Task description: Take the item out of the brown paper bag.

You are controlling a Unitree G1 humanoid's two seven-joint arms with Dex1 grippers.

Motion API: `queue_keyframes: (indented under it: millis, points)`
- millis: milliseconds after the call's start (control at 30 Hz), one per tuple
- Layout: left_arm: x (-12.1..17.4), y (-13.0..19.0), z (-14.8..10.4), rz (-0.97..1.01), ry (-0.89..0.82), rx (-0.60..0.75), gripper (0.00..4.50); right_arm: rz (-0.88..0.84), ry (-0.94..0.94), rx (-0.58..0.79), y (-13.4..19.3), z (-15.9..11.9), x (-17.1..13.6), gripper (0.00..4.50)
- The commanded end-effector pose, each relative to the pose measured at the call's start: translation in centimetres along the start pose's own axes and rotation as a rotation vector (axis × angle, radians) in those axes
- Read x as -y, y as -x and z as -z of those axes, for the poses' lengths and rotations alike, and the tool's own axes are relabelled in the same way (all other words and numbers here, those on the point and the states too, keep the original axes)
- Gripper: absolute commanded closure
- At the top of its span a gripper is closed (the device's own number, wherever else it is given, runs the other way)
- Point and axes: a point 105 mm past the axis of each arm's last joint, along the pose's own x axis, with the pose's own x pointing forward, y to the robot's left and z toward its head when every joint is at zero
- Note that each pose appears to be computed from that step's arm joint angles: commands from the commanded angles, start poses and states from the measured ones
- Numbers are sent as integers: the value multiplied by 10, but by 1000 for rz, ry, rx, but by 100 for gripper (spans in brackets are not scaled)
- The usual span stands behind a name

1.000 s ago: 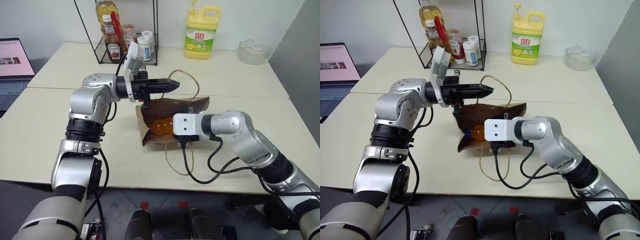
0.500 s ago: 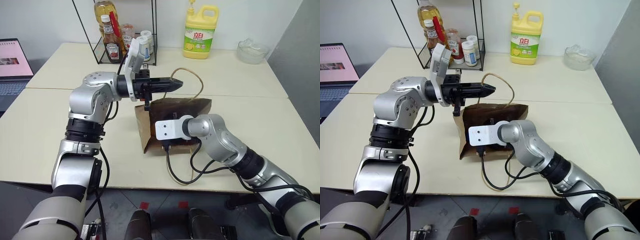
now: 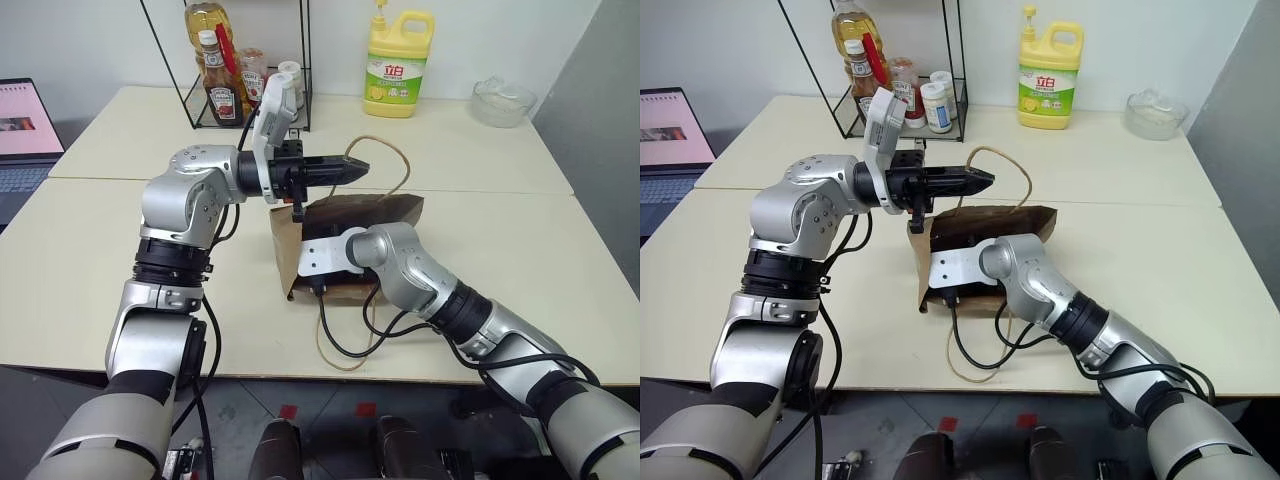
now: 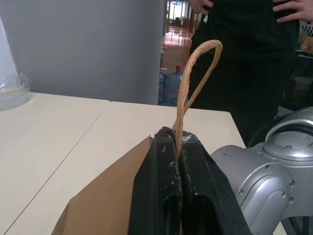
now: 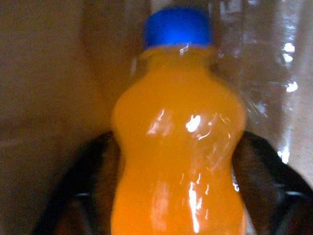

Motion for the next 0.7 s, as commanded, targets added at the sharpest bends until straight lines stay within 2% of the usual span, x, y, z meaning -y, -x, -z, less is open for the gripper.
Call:
queue_keyframes:
  millis: [33,200,367,700]
  points:
    - [5,1,-16,9,-57,41,450,23,-10,6,3,4,2,182]
    - [2,5,-12,-10,-65,27,450,93,-24,59,19,0,9,182]
    - [-4,9,-10,-40,-67,16,450,159,-36,129,51,0,13,183]
    - [-8,7,-10,-44,-74,18,450,205,-59,194,69,-5,18,202]
